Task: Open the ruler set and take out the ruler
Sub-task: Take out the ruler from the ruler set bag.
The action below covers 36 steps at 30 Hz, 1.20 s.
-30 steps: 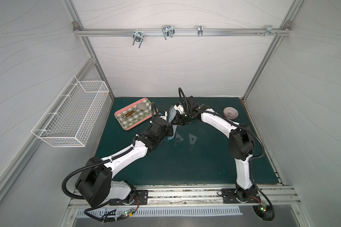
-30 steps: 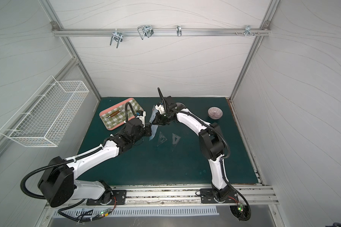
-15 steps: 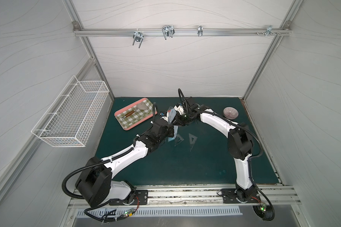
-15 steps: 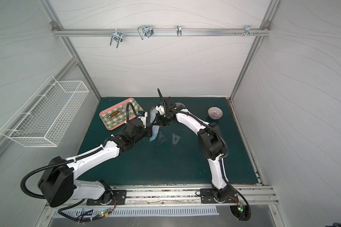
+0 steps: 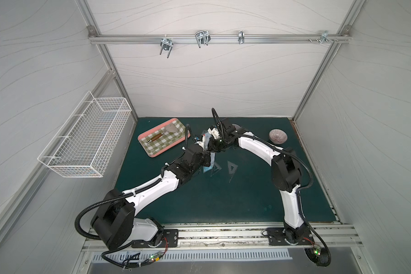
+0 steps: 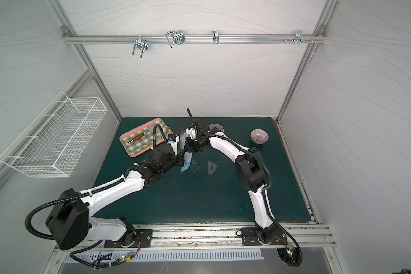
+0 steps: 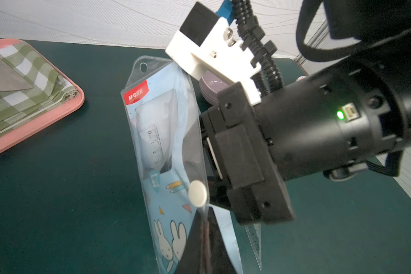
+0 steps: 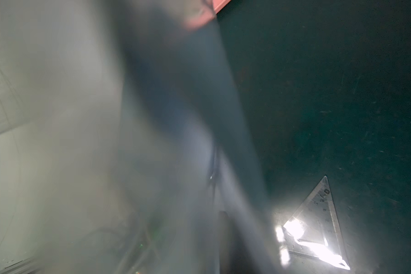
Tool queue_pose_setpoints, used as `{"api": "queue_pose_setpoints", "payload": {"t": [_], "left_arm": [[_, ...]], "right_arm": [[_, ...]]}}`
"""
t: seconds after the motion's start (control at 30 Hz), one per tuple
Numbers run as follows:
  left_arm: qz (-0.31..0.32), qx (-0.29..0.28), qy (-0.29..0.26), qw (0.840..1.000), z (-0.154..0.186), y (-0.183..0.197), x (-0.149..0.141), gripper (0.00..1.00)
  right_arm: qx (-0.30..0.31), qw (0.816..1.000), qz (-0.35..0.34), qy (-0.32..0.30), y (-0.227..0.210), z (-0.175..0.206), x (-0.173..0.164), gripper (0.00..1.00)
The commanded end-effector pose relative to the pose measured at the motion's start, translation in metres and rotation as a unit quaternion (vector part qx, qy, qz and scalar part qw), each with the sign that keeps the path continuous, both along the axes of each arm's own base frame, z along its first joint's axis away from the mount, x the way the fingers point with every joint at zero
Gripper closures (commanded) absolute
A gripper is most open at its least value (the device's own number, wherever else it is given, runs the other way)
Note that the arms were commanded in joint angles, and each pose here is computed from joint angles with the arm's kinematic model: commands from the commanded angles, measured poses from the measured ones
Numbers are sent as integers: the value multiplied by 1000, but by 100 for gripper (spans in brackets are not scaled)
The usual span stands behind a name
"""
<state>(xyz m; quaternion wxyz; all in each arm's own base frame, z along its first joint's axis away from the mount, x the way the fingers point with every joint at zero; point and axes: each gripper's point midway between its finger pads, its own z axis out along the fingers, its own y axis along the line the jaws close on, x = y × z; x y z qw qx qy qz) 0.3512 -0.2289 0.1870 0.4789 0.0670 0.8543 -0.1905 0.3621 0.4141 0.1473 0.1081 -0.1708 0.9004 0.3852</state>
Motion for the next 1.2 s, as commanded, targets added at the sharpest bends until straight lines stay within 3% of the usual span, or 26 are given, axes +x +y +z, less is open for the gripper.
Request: {"api": "queue_pose_setpoints", "payload": {"t": [0.0, 0.37, 1.17], "left_arm": [[-5, -35, -59, 998, 38, -6, 4, 100], [58, -12, -22, 998, 11, 7, 18, 100], [115, -33, -1, 993, -1, 20, 35, 100]], "right_arm": [[-6, 1000, 2, 4, 7, -4, -2, 90], [-12, 1000, -5, -14, 2, 8, -3, 99], [-39, 996, -43, -73, -36, 35, 0, 100]]}}
